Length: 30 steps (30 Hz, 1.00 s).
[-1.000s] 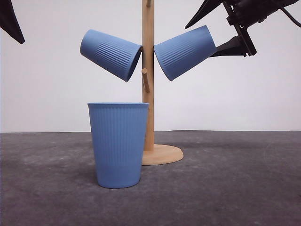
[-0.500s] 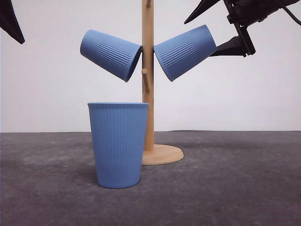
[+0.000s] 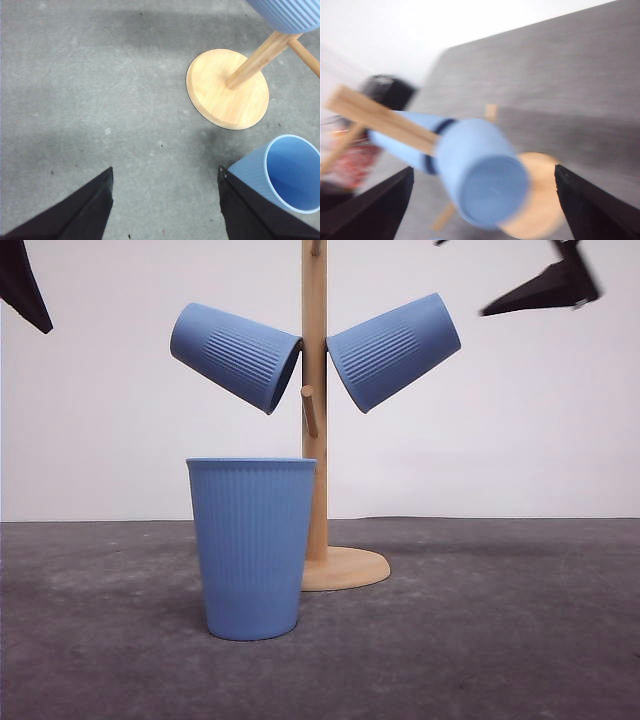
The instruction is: Place three cups
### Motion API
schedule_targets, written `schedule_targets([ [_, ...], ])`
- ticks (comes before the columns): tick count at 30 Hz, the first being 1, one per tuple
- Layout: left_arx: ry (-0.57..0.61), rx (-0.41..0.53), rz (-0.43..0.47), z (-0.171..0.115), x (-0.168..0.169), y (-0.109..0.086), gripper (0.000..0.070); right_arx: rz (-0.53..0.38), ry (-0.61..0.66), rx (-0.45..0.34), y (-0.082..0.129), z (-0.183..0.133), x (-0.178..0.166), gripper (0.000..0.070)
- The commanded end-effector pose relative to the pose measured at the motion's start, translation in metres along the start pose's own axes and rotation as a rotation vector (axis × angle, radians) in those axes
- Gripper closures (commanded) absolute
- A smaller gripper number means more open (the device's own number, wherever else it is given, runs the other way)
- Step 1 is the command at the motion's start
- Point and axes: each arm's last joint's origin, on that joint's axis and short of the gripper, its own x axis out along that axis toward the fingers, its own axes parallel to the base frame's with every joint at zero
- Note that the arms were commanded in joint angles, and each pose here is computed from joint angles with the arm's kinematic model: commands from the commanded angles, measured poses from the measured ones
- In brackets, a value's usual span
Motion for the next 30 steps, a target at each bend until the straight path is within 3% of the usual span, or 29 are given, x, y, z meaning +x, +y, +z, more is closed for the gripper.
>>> schedule_targets([
  [1,-0.020,0.012,-0.005,0.004,-0.002,-0.001,0.0318,-0.086,0.001,-0.150,0.005,-0.003,-0.011,0.0150],
  [5,-0.017,0.010,-0.005,0.004,-0.002,-0.001,0.0318,-0.214,0.053,-0.204,0.015,-0.016,-0.033,0.0153],
  [10,0.020,-0.027,-0.058,0.001,-0.002,-0.004,0.0317,-0.294,0.124,-0.208,0.016,-0.037,-0.043,0.0155],
  [15,0.091,-0.094,-0.142,-0.003,-0.001,-0.012,0.0317,-0.317,0.197,-0.166,-0.003,-0.079,-0.037,0.0155],
  [21,0.203,-0.102,-0.187,-0.009,0.012,-0.027,0.0317,-0.328,0.250,-0.107,-0.021,-0.123,-0.033,0.0155],
  [30,0.316,-0.107,-0.184,-0.010,0.058,-0.054,0.0317,-0.329,0.237,-0.102,-0.022,-0.134,-0.037,0.0155],
])
